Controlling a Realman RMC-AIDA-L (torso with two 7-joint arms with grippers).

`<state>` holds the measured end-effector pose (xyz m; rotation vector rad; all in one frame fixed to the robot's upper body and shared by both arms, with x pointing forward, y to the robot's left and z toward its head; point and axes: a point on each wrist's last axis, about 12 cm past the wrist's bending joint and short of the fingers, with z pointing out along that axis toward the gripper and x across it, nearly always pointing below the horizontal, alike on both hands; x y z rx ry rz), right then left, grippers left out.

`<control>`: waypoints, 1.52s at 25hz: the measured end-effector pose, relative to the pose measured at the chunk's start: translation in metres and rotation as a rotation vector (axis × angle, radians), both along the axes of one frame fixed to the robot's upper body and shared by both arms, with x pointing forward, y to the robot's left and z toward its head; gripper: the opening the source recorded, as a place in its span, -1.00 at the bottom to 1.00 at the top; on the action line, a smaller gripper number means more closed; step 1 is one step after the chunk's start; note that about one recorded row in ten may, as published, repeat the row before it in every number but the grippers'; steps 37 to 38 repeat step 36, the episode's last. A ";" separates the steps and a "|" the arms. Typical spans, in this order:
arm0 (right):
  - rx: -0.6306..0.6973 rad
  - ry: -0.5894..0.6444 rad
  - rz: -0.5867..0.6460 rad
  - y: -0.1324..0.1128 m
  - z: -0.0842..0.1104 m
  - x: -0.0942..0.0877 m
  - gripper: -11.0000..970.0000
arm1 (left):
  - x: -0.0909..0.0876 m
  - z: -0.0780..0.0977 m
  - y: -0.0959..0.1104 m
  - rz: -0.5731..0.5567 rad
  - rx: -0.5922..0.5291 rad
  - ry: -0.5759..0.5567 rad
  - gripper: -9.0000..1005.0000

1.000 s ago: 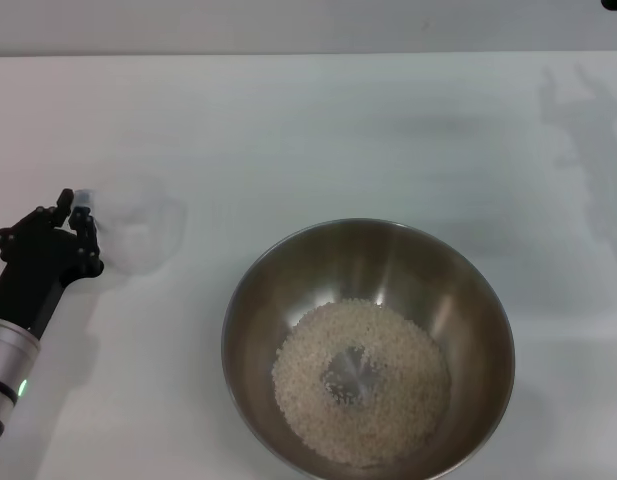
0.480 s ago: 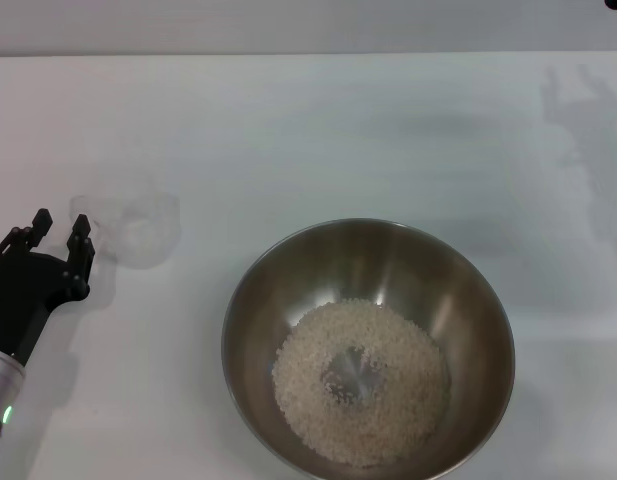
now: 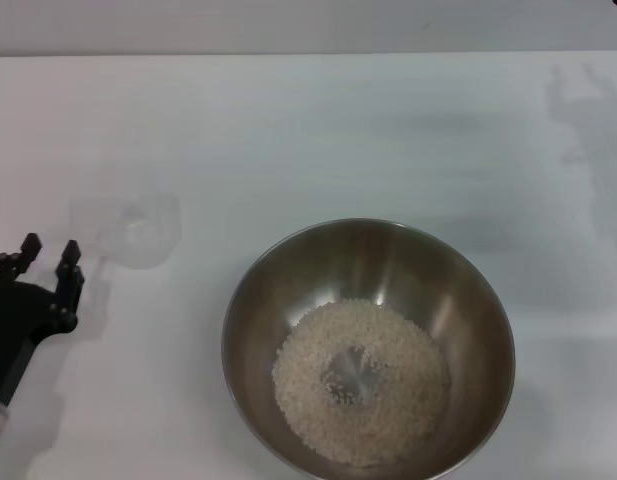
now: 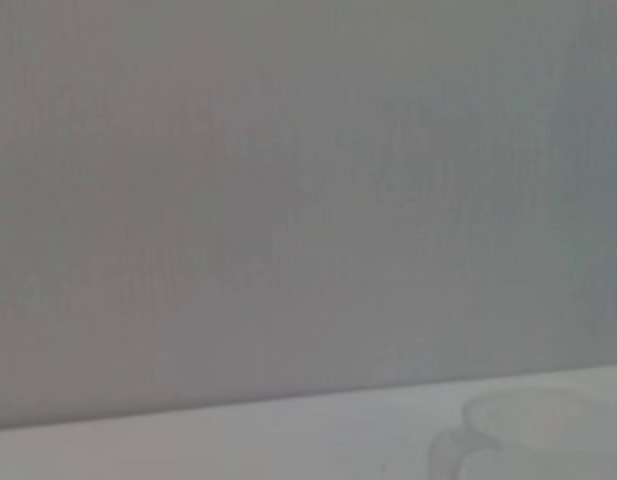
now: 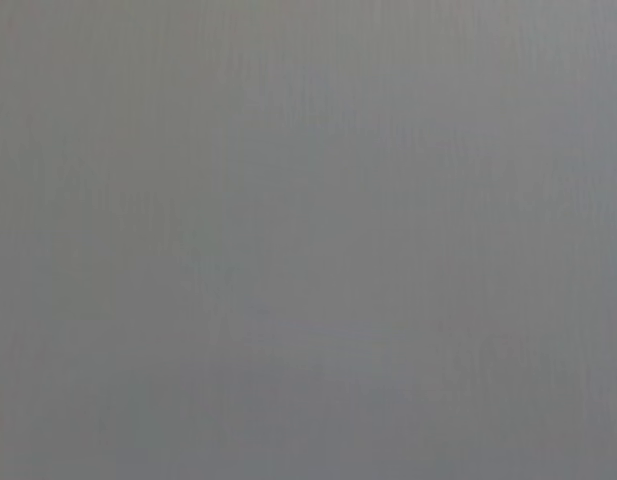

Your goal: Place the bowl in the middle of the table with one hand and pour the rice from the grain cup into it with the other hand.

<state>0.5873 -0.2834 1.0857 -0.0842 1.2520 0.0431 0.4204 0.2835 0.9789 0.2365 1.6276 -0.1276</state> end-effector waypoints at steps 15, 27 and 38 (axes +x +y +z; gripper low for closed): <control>-0.013 0.078 0.153 0.023 -0.021 -0.018 -0.12 | 0.013 0.038 0.005 0.031 -0.153 -0.287 0.06; 0.083 0.137 0.164 0.015 -0.026 -0.018 0.08 | 0.033 0.047 0.016 0.059 -0.109 -0.331 0.65; 0.087 0.111 0.157 0.017 -0.020 -0.012 0.57 | 0.043 0.052 0.016 0.073 -0.112 -0.353 0.65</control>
